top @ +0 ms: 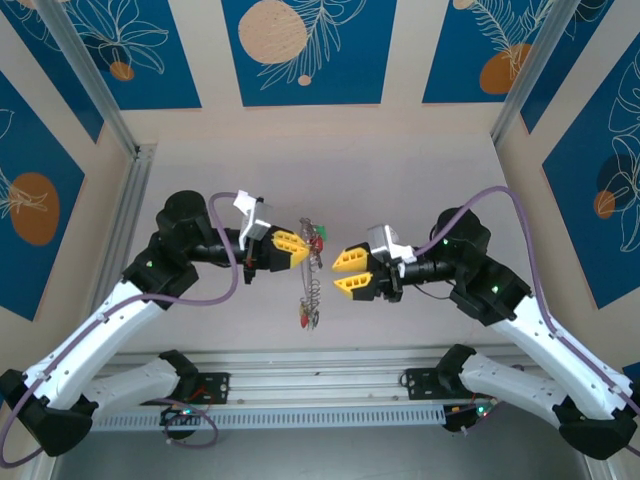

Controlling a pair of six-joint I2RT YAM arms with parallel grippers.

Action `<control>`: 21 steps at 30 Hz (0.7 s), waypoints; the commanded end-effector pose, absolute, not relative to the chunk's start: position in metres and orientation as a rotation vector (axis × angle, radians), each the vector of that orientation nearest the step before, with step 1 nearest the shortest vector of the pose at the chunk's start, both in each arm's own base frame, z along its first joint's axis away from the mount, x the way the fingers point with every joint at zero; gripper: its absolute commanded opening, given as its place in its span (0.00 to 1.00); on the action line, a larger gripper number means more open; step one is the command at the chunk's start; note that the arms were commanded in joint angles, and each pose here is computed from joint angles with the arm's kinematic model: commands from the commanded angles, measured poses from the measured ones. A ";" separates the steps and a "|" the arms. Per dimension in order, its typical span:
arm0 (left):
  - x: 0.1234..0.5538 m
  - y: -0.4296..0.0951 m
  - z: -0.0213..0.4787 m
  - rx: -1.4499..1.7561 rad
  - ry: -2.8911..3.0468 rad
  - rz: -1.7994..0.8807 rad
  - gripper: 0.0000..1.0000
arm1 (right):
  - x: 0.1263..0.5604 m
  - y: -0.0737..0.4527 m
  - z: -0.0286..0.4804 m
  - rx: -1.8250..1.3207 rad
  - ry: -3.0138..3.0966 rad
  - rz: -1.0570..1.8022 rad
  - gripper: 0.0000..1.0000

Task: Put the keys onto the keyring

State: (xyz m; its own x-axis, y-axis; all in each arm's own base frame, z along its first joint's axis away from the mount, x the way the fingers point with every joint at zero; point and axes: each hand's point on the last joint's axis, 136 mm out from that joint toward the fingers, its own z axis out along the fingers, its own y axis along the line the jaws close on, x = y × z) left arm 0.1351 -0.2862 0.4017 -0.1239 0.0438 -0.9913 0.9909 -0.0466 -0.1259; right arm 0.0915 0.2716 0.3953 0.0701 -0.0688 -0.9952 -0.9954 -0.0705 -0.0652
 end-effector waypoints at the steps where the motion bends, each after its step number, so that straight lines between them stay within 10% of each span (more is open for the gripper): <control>1: 0.118 -0.281 0.422 1.247 1.165 -1.317 0.00 | 0.101 0.279 0.391 -1.336 1.201 1.126 0.26; 21: 0.112 -0.275 0.415 1.251 1.172 -1.298 0.00 | 0.107 0.296 0.415 -1.340 1.122 1.180 0.20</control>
